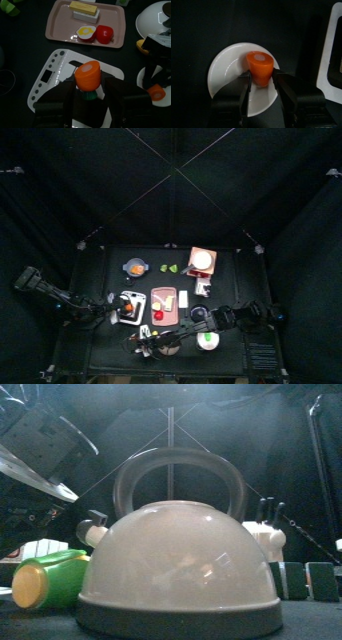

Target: Grab carrot bottom

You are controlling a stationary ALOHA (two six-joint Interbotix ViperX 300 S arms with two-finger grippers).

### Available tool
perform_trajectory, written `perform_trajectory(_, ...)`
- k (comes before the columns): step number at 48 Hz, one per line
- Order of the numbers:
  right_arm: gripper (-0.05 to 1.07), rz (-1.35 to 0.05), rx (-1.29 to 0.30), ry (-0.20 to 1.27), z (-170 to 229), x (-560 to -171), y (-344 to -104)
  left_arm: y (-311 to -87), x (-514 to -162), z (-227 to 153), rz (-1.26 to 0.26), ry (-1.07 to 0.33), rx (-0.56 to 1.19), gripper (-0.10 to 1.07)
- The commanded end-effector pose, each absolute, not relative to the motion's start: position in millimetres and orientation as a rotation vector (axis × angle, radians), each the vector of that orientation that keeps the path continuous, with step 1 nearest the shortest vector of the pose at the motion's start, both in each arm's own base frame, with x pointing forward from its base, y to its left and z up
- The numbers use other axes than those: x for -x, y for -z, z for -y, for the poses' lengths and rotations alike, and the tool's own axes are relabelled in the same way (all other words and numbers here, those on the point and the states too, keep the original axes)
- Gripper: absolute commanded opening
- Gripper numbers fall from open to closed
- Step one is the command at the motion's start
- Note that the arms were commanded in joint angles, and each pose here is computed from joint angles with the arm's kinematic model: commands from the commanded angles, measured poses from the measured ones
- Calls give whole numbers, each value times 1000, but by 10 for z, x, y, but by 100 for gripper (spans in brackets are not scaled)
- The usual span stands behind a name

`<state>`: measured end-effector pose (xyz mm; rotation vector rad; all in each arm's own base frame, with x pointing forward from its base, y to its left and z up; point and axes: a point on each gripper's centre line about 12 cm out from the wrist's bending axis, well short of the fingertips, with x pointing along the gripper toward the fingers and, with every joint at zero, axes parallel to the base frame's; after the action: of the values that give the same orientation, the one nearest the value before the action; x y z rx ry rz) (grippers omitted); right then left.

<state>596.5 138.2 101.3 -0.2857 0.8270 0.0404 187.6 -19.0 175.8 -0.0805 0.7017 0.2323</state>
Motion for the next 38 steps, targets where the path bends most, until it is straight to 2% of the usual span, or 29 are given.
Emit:
perform_trajectory(1, 68, -763, 266, -33, -1388, -6004, -1419, -1802, -1903, 196, -689, -230, 85, 62)
perform_trajectory(16, 68, -735, 249, -33, -1429, -5894, -1741, -1817, -1916, 213, -681, -216, 88, 62)
perform_trajectory(38, 67, -759, 231, -37, -1388, -5734, -1773, -1830, -1923, 219, -674, -208, 84, 62)
